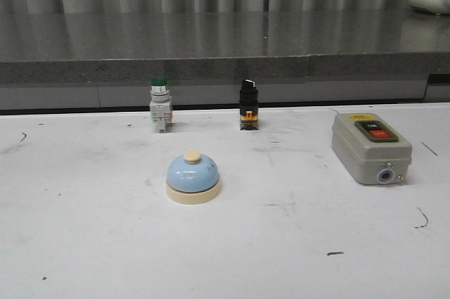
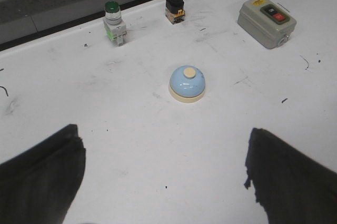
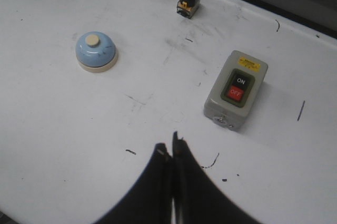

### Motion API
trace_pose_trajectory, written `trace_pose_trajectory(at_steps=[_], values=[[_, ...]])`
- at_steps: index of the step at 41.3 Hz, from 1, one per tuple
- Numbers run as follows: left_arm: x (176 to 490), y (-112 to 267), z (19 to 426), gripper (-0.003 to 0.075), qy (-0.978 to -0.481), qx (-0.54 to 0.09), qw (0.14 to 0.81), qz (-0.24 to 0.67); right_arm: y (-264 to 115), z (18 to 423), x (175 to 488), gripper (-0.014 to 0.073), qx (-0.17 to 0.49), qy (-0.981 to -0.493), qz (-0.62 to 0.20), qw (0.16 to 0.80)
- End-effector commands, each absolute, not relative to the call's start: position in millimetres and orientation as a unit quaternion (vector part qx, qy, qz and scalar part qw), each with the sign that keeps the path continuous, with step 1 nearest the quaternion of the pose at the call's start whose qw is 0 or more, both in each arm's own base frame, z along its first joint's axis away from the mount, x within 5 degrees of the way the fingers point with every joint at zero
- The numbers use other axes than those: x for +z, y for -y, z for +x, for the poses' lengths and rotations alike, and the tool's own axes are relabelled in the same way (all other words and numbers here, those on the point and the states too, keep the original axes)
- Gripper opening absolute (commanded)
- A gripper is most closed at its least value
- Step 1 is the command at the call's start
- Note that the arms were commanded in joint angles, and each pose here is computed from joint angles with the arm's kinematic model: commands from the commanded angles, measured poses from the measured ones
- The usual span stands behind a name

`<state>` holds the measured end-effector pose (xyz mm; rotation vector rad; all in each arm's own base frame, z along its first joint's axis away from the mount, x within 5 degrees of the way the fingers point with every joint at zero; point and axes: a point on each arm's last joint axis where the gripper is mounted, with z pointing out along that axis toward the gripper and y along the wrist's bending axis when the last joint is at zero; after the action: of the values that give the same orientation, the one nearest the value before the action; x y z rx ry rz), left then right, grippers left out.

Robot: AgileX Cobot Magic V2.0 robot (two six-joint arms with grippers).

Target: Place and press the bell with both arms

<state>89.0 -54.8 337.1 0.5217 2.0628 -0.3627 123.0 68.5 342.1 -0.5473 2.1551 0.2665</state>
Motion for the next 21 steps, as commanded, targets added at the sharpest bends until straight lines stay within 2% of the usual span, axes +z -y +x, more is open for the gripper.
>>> trace_pose_trajectory(at_steps=[1, 21], values=[[351, 56, 91, 0.0599, -0.821, -0.166, 0.507, 0.201, -59, 109, 352, -0.0067, 0.119, -0.839, -0.208, 0.489], [351, 56, 91, 0.0599, -0.821, -0.167, 0.508, 0.201, -53, 98, 348, -0.0067, 0.121, -0.832, -0.207, 0.501]])
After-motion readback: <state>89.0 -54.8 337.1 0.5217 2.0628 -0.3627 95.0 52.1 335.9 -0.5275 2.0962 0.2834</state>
